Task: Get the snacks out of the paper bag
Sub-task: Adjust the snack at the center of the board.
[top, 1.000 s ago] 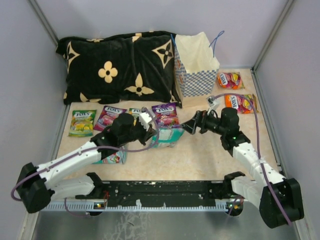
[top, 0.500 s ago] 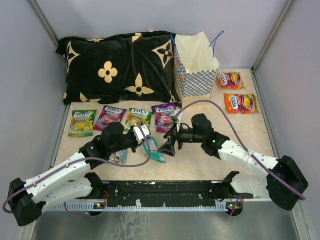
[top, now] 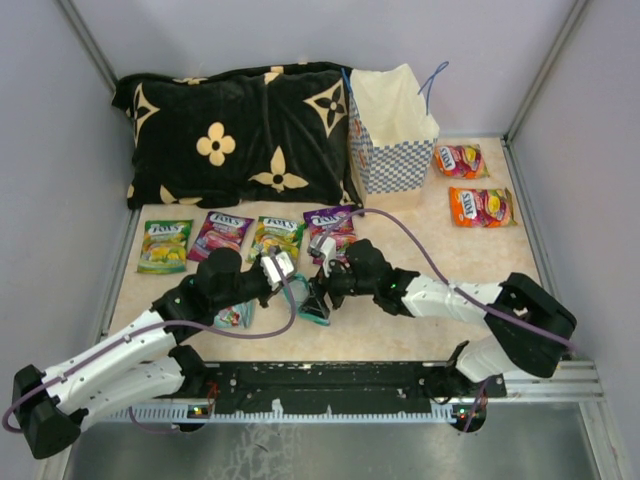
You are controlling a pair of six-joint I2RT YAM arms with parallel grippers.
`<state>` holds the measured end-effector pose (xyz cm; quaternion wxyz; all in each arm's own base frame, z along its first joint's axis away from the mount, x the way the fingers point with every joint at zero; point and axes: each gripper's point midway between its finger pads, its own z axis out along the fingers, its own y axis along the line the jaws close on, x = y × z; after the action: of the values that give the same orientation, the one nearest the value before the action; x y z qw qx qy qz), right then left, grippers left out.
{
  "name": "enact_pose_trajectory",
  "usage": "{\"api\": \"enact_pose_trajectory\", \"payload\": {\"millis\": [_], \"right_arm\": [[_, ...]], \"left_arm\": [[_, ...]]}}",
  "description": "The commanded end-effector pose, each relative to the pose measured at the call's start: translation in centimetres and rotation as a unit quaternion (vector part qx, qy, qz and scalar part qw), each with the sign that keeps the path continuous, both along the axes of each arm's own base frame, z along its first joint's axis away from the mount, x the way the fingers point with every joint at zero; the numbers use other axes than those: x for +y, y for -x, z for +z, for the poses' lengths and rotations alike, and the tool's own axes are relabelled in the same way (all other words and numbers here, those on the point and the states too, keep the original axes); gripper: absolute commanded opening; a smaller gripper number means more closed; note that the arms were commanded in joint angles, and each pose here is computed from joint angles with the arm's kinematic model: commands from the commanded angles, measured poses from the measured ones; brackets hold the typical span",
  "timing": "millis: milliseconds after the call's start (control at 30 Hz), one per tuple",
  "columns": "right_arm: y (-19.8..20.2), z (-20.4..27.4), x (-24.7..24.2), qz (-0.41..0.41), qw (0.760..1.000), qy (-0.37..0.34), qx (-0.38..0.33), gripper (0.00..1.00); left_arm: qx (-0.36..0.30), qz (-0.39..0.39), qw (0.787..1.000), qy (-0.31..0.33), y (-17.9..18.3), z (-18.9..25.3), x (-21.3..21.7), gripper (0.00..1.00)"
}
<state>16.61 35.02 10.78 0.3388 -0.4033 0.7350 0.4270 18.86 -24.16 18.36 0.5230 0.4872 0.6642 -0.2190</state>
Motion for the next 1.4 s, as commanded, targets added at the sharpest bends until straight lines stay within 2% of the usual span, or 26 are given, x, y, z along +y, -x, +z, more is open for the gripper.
{"api": "enact_pose_trajectory", "payload": {"millis": [0,33,67,100,133,167,200,300,367,533,600,700,767,833,900,967,1000,1033,1100,1133,1167,1367], "right_arm": [[-1.3,3.2,2.7,-0.01,0.998,-0.041,-0.045,0.47],[-1.3,3.2,2.6,-0.014,0.998,-0.041,-0.044,0.4],[-1.5,3.2,2.5,-0.022,0.998,-0.039,-0.044,0.33],[-1.5,3.1,2.2,-0.029,0.998,-0.035,-0.044,0.26],[-1.6,3.2,1.9,-0.035,0.998,-0.031,-0.047,0.22],[-1.8,3.1,1.4,-0.046,0.997,-0.022,-0.051,0.21],[-1.8,3.2,0.9,-0.051,0.997,-0.015,-0.055,0.2],[-1.9,3.4,-1.2,-0.077,0.994,0.018,-0.074,0.19],[-2.0,3.5,-2.4,-0.098,0.989,0.054,-0.1,0.18],[-2.4,3.9,-3.6,-0.151,0.959,0.154,-0.185,0.15],[-2.9,2.9,-3.6,-0.173,0.934,0.215,-0.228,0.13],[-3.7,1.1,-3.7,-0.204,0.879,0.308,-0.302,0.13],[-3.6,-0.1,-3.0,-0.208,0.848,0.349,-0.341,0.13],[-3.1,-1.7,-2.1,-0.202,0.827,0.376,-0.366,0.13],[-2.4,-3.0,-1.1,-0.191,0.819,0.39,-0.375,0.13],[-1.5,-4.0,-0.1,-0.179,0.821,0.393,-0.375,0.18],[-0.9,-4.4,0.3,-0.168,0.825,0.392,-0.372,0.25],[-0.1,-4.7,0.9,-0.156,0.832,0.386,-0.366,0.36],[1.5,-5.1,2.0,-0.125,0.854,0.368,-0.346,0.76],[2.2,-4.7,2.5,-0.11,0.871,0.348,-0.33,0.89],[3.0,-4.0,3.1,-0.093,0.888,0.324,-0.314,0.97],[6.2,5.2,4.6,-0.007,0.969,0.118,-0.218,0.99]], "left_arm": [[-0.018,0.014,1.0,0.022,-0.3,1.1,0.2,0.0],[-0.017,0.023,0.999,0.025,-0.5,1.2,0.3,0.0],[-0.013,0.04,0.999,0.031,-0.8,1.4,0.5,0.07],[-0.011,0.056,0.998,0.038,-1.1,1.7,0.8,0.28],[-0.014,0.073,0.996,0.045,-1.5,2.2,1.2,0.58],[-0.018,0.089,0.994,0.055,-1.8,2.8,1.5,0.82],[-0.023,0.111,0.991,0.069,-2.2,3.6,2.0,0.97],[-0.033,0.182,0.975,0.121,-3.3,6.2,3.7,0.99],[-0.015,0.251,0.956,0.152,-4.3,7.8,5.2,0.99],[0.047,0.382,0.912,0.141,-6.5,10.0,8.2,0.99],[0.074,0.391,0.905,0.148,-6.9,10.6,8.4,0.99],[0.136,0.395,0.891,0.178,-7.8,11.1,8.8,0.99],[0.185,0.388,0.886,0.173,-8.0,10.5,8.6,0.99],[0.212,0.389,0.881,0.166,-8.3,9.7,8.5,0.99],[0.219,0.392,0.878,0.164,-8.5,9.3,8.8,0.99],[0.219,0.394,0.876,0.17,-8.6,9.3,9.2,0.99],[0.218,0.396,0.875,0.173,-8.6,9.3,9.5,0.99],[0.218,0.396,0.875,0.174,-8.5,9.3,9.6,0.99],[0.22,0.396,0.875,0.173,-8.4,9.1,9.8,0.99],[0.22,0.396,0.875,0.173,-8.4,8.9,9.8,0.99],[0.221,0.396,0.874,0.171,-8.4,8.7,9.9,0.99],[0.228,0.39,0.878,0.158,-8.4,7.6,9.8,0.99]]}}
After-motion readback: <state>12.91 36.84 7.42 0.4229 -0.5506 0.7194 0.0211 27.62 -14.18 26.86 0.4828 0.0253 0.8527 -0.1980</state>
